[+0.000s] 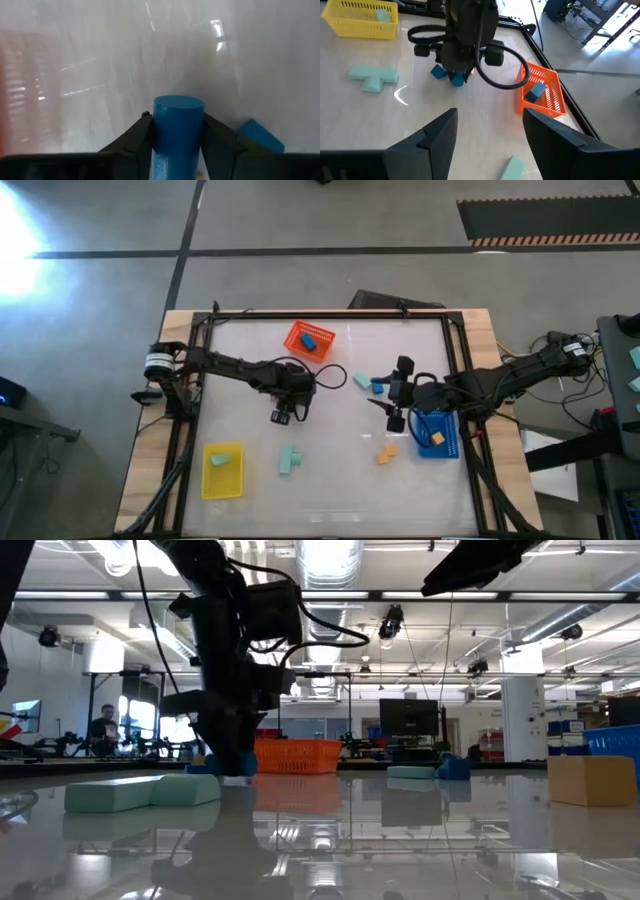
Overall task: Sort & place blocks by color
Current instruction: Put the blue block into the orange bin
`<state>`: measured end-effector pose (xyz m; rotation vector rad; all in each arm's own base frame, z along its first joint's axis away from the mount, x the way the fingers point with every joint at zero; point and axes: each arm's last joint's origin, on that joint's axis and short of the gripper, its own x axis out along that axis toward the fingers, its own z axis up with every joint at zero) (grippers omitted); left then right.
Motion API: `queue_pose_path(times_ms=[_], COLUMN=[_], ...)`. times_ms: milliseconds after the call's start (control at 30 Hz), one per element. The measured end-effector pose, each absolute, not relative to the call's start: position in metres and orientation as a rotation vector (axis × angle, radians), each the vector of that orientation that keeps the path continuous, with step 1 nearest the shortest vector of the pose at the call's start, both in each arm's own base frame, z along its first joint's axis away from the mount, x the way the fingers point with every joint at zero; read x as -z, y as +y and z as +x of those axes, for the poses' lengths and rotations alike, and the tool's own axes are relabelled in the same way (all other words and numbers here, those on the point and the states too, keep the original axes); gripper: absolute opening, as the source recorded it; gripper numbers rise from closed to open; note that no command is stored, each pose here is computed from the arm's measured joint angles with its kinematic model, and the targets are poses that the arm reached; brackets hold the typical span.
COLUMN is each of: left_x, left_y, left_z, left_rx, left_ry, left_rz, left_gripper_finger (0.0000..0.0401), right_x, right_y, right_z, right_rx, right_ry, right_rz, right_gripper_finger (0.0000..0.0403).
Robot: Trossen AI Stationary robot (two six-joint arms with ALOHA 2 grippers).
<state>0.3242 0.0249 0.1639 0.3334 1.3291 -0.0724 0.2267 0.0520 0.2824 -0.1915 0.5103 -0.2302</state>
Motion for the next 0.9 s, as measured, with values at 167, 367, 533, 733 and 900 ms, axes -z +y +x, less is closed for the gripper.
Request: queue_pose_path(times_ms=[167,367,533,733,900], left_x=[-0.183,-0.22,-0.249,-0.267,-0.265], left_y=[0.026,0.033,0.053,0.097,0.136], left_z=[0.331,0.347,0.358,0.358,0.352], left_rx=[0.063,0.075,0.053,-0.039,-0.138], left_ry=[1.337,1.286,1.201,1.143,1.107], left_rz=[0.364,0.479,0.543,0.554,0.543], left_gripper_finger=[0.0113,0.0113,0.0113,0.0113,0.0113], right_x=[-0.281,-0.281,-0.281,-0.281,-0.282], right_y=[0.052,0.052,0.052,0.052,0.052], right_z=[0.226,0.226,0.226,0.226,0.225], right_rx=[0.227,0.225,0.224,0.219,0.216], right_ry=[0.516,0.517,0.517,0.519,0.516], right_rz=[-0.207,-0.213,-0.219,-0.238,-0.244], right_gripper_finger=[0.0217,0.0217,0.0217,0.0217,0.0217])
